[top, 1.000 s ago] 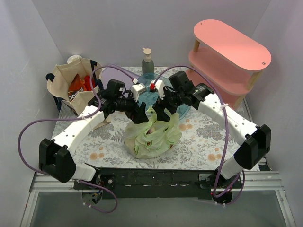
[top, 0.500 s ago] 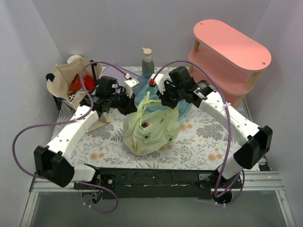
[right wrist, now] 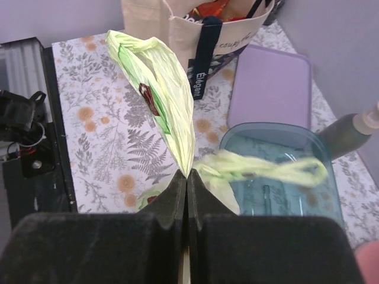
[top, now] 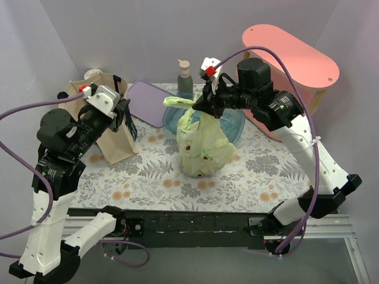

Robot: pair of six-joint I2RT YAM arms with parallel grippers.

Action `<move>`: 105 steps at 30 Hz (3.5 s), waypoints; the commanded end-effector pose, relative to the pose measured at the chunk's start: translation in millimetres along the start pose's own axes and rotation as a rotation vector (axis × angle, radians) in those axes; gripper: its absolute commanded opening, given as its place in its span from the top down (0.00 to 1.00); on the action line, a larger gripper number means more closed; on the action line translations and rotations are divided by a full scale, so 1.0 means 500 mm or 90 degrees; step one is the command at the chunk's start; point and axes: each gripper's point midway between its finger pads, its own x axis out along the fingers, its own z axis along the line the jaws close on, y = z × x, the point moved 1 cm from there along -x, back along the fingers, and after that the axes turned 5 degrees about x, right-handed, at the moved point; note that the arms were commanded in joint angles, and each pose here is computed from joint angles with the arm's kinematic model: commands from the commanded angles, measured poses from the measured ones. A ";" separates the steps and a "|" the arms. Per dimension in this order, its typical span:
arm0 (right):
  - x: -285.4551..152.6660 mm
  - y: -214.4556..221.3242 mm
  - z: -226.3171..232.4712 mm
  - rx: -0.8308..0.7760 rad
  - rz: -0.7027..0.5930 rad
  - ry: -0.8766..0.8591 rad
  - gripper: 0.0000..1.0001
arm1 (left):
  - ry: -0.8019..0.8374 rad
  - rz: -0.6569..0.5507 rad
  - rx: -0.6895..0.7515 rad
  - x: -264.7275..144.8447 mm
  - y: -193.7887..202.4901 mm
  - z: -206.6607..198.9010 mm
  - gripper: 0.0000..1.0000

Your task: Untie the knot of the grocery bags and take out the mixed food

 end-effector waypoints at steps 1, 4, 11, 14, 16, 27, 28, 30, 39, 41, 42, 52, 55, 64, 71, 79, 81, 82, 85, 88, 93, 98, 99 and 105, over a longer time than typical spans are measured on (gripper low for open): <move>0.037 -0.002 0.025 0.051 -0.019 -0.073 0.99 | 0.087 0.109 -0.037 0.020 0.127 -0.075 0.53; 0.039 -0.031 0.033 0.050 -0.039 -0.094 0.99 | 0.101 0.152 -0.138 0.029 0.201 -0.123 0.19; 0.034 -0.072 0.059 0.026 -0.072 -0.124 0.99 | 0.169 0.231 -0.273 0.103 0.287 -0.191 0.02; 0.028 -0.049 0.065 0.020 -0.058 -0.124 0.99 | 0.211 0.266 -0.304 0.134 0.320 -0.220 0.02; 0.020 -0.025 0.065 0.017 -0.042 -0.115 0.99 | 0.241 0.284 -0.313 0.142 0.341 -0.239 0.02; -0.007 0.103 0.053 0.023 0.033 -0.082 0.99 | 0.274 0.311 -0.396 0.139 0.413 -0.308 0.02; -0.006 0.106 0.055 0.027 0.036 -0.086 0.99 | 0.298 0.298 -0.409 0.137 0.403 -0.318 0.02; -0.005 0.116 0.055 0.032 0.046 -0.087 0.99 | 0.354 0.284 -0.434 0.130 0.383 -0.341 0.02; -0.075 0.212 0.095 0.017 0.119 -0.098 0.99 | 0.515 0.261 -0.456 0.193 0.332 -0.440 0.02; -0.084 0.260 0.104 0.018 0.150 -0.106 0.99 | 0.535 0.267 -0.447 0.227 0.346 -0.462 0.02; -0.094 0.271 0.110 0.009 0.154 -0.106 0.99 | 0.553 0.265 -0.440 0.235 0.342 -0.481 0.02; -0.136 0.351 0.098 0.004 0.189 -0.070 0.99 | 0.688 0.285 -0.367 0.297 0.348 -0.649 0.02; -0.143 0.366 0.099 0.016 0.188 -0.068 0.99 | 0.704 0.287 -0.351 0.311 0.354 -0.674 0.02; -0.147 0.371 0.072 0.040 0.174 -0.037 0.99 | 0.736 0.319 -0.252 0.281 0.382 -0.691 0.05; -0.151 0.371 0.059 0.058 0.164 -0.024 0.99 | 0.730 0.375 -0.272 0.233 0.407 -0.689 0.77; -0.153 0.349 0.041 0.062 0.152 0.007 0.99 | 0.593 0.310 -0.285 0.188 0.293 -0.490 1.00; -0.145 0.332 0.027 0.077 0.141 0.023 0.99 | 0.515 0.278 -0.273 0.154 0.268 -0.403 1.00; -0.140 0.317 0.015 0.075 0.128 0.036 0.99 | 0.491 0.288 -0.266 0.135 0.289 -0.387 1.00; -0.120 0.266 -0.014 0.094 0.099 0.056 0.99 | 0.387 0.247 -0.178 0.078 0.272 -0.300 1.00; -0.082 0.178 -0.060 0.112 0.048 0.071 0.99 | 0.271 0.223 -0.094 0.039 0.267 -0.230 1.00; 0.003 0.129 -0.110 0.162 0.041 0.034 0.99 | 0.142 0.200 -0.037 0.006 0.251 -0.159 1.00; 0.030 0.254 -0.089 0.259 0.111 0.024 0.99 | 0.226 0.199 -0.008 -0.065 0.281 -0.214 1.00; 0.029 0.279 -0.081 0.276 0.124 0.023 0.99 | 0.266 0.223 -0.009 -0.087 0.316 -0.244 1.00; 0.002 0.378 -0.002 0.328 0.189 -0.010 0.99 | 0.308 0.250 -0.018 -0.139 0.356 -0.281 0.91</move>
